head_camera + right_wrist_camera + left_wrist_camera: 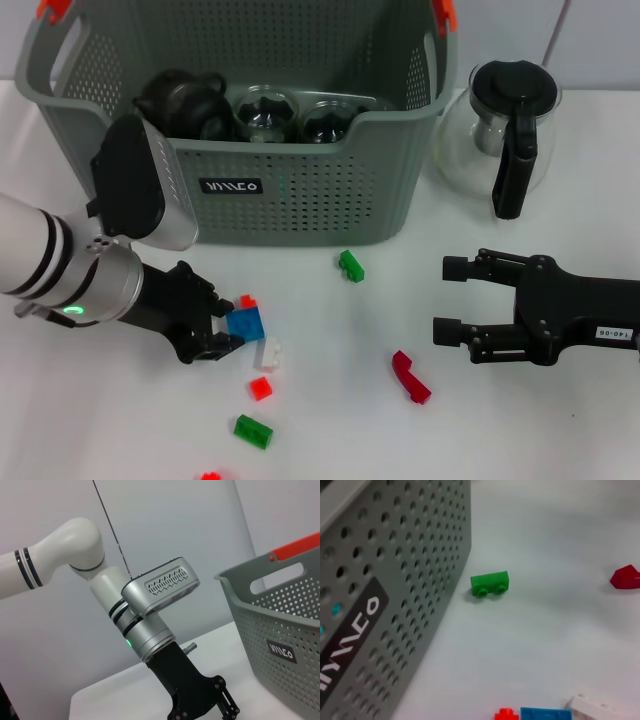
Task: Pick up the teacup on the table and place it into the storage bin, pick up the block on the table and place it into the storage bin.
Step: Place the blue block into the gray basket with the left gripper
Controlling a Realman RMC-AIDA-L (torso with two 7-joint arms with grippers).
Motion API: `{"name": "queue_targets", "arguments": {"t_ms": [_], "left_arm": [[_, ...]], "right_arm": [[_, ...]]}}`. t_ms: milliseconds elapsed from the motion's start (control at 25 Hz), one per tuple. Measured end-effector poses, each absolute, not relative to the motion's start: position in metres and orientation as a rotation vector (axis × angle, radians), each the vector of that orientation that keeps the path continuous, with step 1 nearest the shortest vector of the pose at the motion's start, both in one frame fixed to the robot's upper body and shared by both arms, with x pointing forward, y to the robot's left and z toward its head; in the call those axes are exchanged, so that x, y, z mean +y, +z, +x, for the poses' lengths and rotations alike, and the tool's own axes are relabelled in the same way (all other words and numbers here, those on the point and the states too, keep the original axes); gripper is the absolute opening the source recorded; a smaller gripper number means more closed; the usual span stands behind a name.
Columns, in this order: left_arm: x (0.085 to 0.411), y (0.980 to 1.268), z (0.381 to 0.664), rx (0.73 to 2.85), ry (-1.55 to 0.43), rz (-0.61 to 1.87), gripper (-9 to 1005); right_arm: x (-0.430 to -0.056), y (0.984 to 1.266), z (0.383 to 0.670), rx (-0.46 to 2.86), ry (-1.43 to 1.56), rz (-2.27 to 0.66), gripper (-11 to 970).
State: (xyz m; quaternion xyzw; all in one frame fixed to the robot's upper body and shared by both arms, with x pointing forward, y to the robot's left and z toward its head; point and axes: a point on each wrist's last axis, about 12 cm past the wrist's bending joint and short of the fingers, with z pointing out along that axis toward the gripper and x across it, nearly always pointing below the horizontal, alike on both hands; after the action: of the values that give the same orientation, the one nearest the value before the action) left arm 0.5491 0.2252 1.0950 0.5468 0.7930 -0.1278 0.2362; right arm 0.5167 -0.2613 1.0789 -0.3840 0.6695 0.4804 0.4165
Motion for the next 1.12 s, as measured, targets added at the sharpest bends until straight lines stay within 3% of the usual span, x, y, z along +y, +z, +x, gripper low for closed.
{"name": "queue_targets", "arguments": {"t_ms": [40,360,520,840,960,1120], "left_arm": [[0.225,1.095,0.549,2.175,-0.35,1.501,396],[0.231,1.107,0.549,2.17,-0.388,1.483,396],[0.252,1.137,0.545,2.1,-0.507,1.413,396],[0.309,1.214,0.542,1.736,-0.786,1.224,395],[0.312,1.237,0.553,1.618,-0.771,1.128,395],[0.294,1.254,0.586,1.622,-0.683,1.052,395]], "right_arm": [[-0.261,1.079,0.517,1.68,1.206,-0.965,940],[-0.261,1.08,0.518,1.677,1.202,-0.971,940],[-0.262,1.08,0.518,1.678,1.202,-0.971,940],[-0.262,1.081,0.519,1.676,1.201,-0.973,941],[-0.261,1.081,0.519,1.674,1.202,-0.975,941],[-0.261,1.082,0.52,1.673,1.204,-0.976,941]]}}
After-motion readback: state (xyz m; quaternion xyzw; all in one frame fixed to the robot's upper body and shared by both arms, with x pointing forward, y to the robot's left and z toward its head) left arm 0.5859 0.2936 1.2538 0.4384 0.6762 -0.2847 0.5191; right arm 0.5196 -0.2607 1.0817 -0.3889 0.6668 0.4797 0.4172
